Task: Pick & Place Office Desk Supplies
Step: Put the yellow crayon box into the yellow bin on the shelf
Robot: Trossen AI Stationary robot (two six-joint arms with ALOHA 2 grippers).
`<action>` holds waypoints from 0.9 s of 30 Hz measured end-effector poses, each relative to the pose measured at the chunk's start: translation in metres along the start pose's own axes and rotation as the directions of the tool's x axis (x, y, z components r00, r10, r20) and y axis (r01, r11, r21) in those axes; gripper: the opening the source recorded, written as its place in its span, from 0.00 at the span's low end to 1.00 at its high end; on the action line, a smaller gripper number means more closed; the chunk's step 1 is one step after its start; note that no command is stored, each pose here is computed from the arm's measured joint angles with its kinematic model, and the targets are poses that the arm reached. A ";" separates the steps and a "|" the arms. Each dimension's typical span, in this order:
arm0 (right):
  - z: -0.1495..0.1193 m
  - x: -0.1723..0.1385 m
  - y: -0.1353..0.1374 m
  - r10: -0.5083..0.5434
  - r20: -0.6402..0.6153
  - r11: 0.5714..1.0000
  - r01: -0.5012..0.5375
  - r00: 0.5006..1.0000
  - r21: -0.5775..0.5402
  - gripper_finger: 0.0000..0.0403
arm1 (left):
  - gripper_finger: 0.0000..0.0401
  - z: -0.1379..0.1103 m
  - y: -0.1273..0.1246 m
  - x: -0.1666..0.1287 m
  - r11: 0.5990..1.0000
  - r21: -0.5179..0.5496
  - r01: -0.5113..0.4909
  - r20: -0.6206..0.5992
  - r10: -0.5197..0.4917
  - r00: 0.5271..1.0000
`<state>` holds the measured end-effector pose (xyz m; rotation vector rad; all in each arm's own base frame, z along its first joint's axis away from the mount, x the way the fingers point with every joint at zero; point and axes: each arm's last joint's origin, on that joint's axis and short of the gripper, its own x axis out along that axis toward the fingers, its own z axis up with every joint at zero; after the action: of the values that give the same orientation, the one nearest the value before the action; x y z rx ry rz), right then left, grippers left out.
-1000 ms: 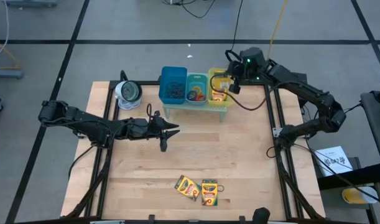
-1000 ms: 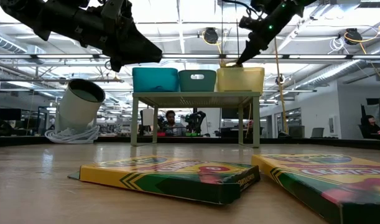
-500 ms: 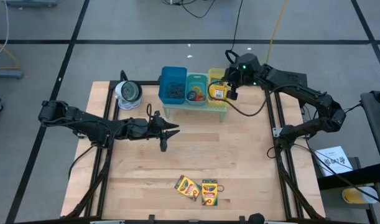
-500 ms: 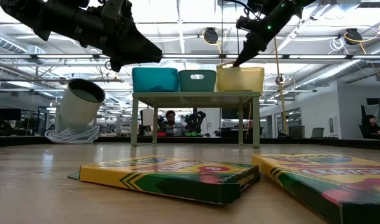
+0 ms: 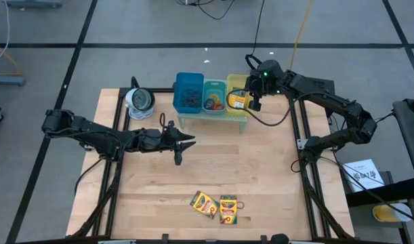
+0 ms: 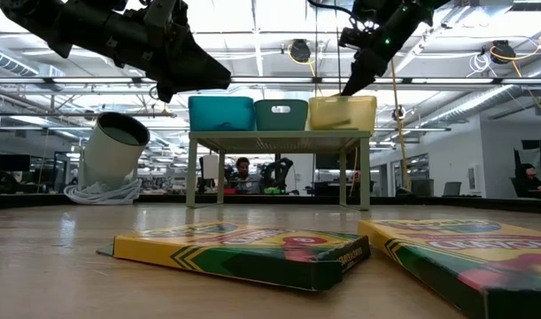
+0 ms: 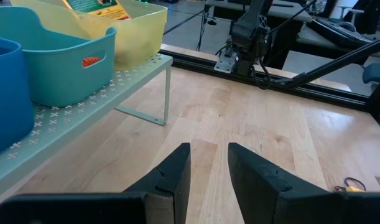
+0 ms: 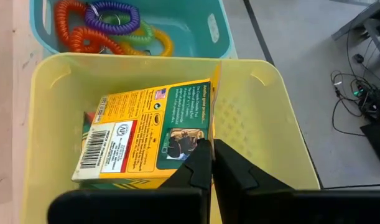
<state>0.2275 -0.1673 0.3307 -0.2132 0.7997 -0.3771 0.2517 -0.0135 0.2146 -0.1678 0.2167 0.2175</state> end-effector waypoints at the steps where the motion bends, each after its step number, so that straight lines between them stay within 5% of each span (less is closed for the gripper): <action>1: 0.000 0.000 0.000 0.000 0.000 1.000 0.000 1.000 -0.008 0.00 | 0.29 0.000 0.000 0.000 1.000 0.000 0.000 0.000 0.000 1.000; 8: 0.000 0.000 0.000 -0.001 0.002 1.000 0.001 1.000 -0.024 0.05 | 0.29 0.000 0.000 0.000 1.000 0.000 0.000 0.000 0.000 1.000; 18: 0.003 0.000 -0.005 -0.117 -0.007 0.993 0.117 0.993 -0.025 0.33 | 0.29 0.000 0.000 0.000 1.000 0.000 0.000 0.000 0.000 1.000; 27: 0.016 -0.020 0.013 -0.052 0.108 0.998 0.047 0.993 0.043 0.42 | 0.29 0.000 0.000 0.000 1.000 0.000 0.000 0.000 0.000 1.000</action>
<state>0.2295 -0.1465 0.3505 -0.2142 0.6792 -0.4246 0.2517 -0.0135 0.2146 -0.1677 0.2171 0.2178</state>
